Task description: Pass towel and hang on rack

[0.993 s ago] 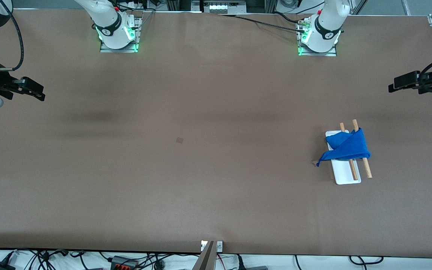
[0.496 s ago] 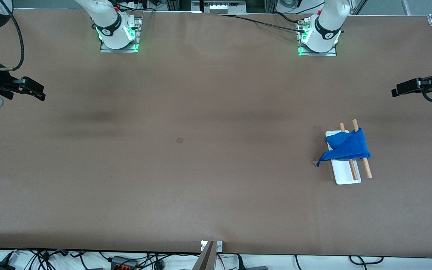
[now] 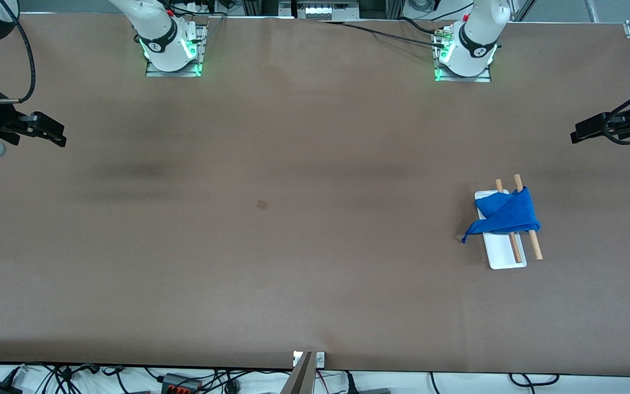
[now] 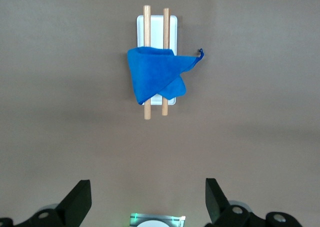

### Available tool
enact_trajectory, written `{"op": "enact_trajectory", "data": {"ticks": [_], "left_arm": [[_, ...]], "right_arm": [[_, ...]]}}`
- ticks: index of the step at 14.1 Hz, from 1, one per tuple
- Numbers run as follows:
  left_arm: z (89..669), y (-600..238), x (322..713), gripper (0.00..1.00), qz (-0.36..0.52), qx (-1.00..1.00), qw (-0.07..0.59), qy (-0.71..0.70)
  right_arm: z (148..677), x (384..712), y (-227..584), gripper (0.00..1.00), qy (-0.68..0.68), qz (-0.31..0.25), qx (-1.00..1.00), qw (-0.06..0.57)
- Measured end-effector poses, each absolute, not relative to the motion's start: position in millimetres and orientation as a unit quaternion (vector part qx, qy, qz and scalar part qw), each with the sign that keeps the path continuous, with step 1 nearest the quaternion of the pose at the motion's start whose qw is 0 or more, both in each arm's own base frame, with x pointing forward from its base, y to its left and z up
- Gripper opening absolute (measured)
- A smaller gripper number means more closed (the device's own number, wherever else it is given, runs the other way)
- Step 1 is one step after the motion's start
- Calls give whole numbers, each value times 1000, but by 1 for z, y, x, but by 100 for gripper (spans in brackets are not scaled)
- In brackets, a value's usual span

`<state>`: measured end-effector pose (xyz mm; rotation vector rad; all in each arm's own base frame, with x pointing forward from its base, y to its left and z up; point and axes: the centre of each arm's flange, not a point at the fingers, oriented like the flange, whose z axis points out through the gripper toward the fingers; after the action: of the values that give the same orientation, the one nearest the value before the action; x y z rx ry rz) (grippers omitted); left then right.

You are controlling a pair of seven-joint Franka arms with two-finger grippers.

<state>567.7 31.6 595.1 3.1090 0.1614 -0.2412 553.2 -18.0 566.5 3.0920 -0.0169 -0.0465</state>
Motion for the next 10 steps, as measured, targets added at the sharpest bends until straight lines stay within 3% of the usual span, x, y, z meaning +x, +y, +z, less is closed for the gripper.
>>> {"op": "enact_trajectory", "data": {"ticks": [10], "left_arm": [[592,33,570,100,-75,996,19,54]], "right_arm": [[566,553,-16,100,-4,-17,1000,25]]}}
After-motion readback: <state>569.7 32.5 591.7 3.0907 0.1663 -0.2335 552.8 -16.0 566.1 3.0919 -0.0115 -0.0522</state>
